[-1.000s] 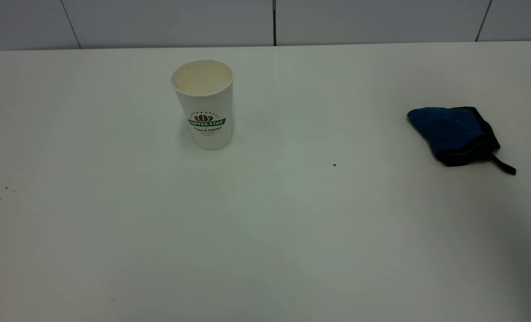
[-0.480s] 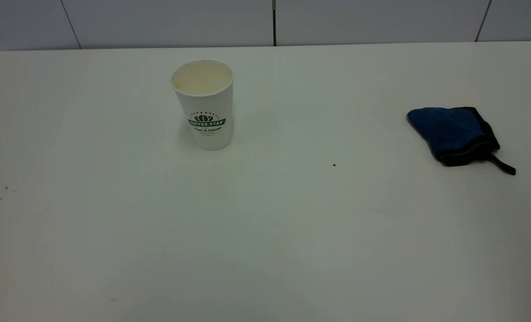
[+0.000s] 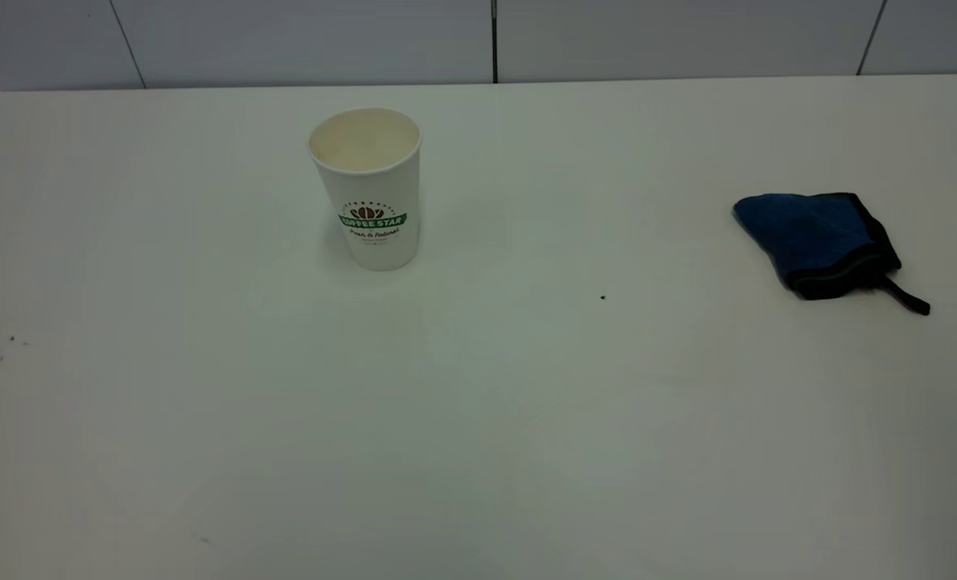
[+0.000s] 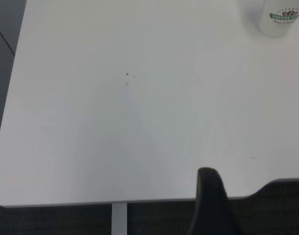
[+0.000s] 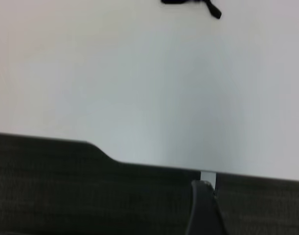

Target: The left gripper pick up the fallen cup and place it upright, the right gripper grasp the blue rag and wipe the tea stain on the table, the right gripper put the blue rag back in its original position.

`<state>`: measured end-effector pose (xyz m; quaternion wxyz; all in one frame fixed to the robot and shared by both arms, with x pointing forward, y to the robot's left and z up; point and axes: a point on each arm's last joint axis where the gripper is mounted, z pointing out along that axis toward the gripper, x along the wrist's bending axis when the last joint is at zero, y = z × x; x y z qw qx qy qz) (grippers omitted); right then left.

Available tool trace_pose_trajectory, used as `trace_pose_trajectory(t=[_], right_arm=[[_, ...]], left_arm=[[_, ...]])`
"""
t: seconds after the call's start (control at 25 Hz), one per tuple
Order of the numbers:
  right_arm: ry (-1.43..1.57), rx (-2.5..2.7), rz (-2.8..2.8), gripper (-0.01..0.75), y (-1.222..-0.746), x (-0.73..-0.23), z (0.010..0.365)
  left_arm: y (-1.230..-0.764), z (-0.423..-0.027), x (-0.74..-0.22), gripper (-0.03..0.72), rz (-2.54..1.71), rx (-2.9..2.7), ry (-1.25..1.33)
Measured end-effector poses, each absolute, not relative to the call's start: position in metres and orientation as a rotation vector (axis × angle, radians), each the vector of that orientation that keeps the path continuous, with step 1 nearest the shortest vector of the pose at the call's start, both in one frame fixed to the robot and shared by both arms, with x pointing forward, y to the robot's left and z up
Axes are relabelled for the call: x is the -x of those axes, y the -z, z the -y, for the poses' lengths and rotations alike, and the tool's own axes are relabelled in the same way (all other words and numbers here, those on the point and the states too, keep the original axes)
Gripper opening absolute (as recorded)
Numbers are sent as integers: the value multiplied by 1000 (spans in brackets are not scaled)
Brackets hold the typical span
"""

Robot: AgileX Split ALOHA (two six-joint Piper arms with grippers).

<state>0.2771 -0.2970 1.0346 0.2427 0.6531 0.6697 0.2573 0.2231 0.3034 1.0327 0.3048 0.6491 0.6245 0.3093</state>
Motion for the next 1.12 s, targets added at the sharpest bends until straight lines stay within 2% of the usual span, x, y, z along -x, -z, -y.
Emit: trace_pose_trajectory(t=[0.48,1.12], right_arm=[[-863,-1669,-1510,540,-1039,-234,298],[-896,-1629,-1561,540,-1039,-233,298]], left_arm=[[-1033,-303,-223,499,-1654,-1719,-819],[-1033,-303,-223,499,-1653,-1720,-819]])
